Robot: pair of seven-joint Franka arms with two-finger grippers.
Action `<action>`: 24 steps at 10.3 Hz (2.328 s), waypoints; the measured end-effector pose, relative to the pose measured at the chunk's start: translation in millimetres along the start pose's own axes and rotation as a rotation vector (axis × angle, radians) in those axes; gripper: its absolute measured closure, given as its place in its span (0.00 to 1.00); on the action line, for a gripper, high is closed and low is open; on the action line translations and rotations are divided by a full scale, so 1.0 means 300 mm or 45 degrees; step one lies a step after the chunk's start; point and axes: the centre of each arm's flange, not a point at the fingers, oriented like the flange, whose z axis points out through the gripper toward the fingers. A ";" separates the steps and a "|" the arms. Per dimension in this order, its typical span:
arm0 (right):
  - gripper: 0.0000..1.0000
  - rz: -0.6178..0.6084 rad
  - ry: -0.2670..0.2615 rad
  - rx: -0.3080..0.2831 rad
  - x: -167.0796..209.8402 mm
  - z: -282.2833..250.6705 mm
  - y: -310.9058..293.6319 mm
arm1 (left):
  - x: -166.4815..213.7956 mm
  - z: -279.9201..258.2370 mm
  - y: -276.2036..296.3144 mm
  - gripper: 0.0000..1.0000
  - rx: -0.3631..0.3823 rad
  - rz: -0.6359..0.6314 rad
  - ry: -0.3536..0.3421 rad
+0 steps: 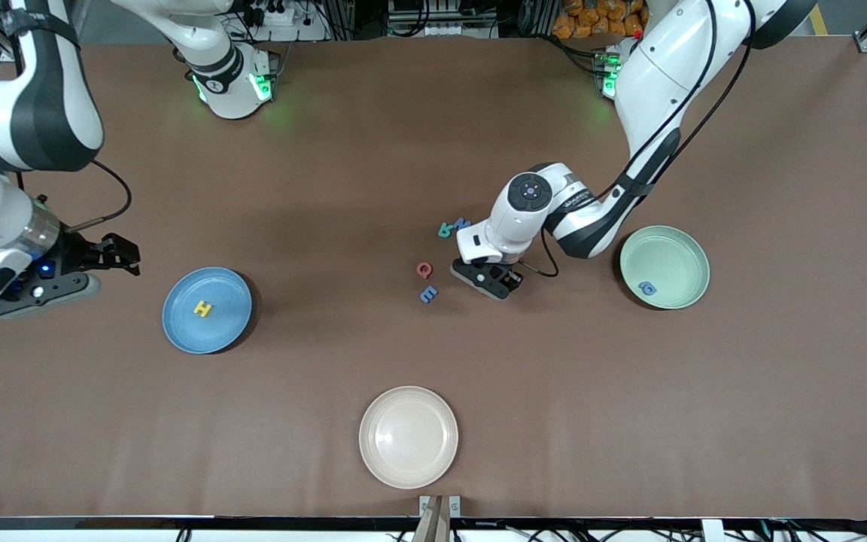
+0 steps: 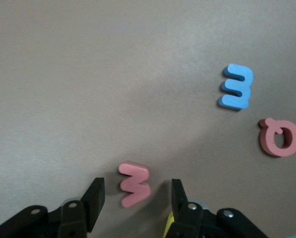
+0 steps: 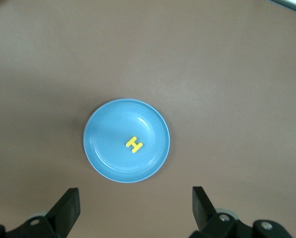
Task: Sort uppercase to blue plate, lowercase to green plate
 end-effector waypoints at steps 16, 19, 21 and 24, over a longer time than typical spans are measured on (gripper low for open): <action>0.15 0.280 0.045 0.114 0.105 -0.079 -0.360 | 0.016 0.003 -0.042 0.73 0.034 0.015 0.013; 0.13 0.277 0.010 0.135 0.175 0.053 -0.644 | 0.047 -0.023 -0.092 0.73 0.089 0.002 -0.046; 0.11 0.256 -0.052 0.155 0.198 0.200 -0.866 | 0.058 -0.080 -0.205 0.73 0.162 0.028 -0.134; 0.12 0.142 -0.096 0.169 0.197 0.406 -1.132 | 0.004 -0.204 -0.465 0.73 0.270 0.019 -0.371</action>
